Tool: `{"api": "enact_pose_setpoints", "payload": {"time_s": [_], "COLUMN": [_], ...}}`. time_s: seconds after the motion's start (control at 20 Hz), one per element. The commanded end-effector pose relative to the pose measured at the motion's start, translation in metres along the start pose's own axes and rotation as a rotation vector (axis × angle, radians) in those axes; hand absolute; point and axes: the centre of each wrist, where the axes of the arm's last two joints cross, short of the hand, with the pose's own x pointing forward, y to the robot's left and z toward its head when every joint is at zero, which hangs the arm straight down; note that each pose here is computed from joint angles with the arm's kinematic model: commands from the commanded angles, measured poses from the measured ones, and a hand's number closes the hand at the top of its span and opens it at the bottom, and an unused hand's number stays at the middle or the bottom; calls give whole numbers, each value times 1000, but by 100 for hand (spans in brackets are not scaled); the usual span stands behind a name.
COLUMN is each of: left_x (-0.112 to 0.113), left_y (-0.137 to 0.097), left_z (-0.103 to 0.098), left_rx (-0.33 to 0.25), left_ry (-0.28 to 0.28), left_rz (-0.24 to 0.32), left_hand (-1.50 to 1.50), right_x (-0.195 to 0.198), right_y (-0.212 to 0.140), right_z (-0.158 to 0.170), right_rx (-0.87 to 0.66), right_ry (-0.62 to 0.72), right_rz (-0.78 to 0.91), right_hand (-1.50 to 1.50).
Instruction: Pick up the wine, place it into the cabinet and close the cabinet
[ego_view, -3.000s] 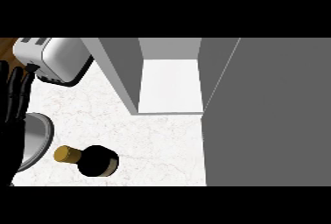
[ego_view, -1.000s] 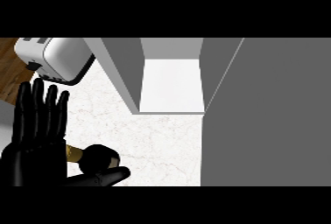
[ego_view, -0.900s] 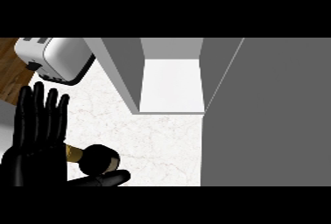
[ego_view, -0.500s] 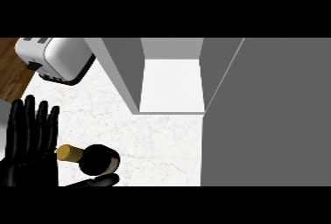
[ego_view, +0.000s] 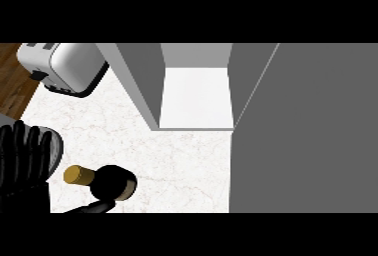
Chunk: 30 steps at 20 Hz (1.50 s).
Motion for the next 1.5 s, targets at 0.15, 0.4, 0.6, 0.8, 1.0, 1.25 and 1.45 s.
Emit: {"api": "enact_pose_setpoints", "payload": {"time_s": [0.15,0.4,0.6,0.8,1.0,1.25,1.45], "left_x": [-51,-58,-60,-81,-101,-123,-112], "left_y": [24,39,46,67,69,72,96], "left_z": [19,18,1,38,17,38,17], "left_rx": [27,37,40,34,38,43,30], "left_ry": [40,57,74,103,116,133,133], "left_rz": [-31,-19,-27,-35,-68,-55,-62], "left_hand": [-150,-150,-150,-150,-150,-150,-150], "right_x": [-1,9,1,-2,-4,3,2], "right_y": [-9,6,6,15,19,16,22], "right_z": [8,-1,-4,-3,2,2,-9], "right_rx": [0,11,34,20,29,21,22], "right_ry": [-1,-18,-8,-21,-7,-20,-14], "right_rz": [7,-6,-13,-19,-15,-8,-6], "right_hand": [-150,-150,-150,-150,-150,-150,-150]}}
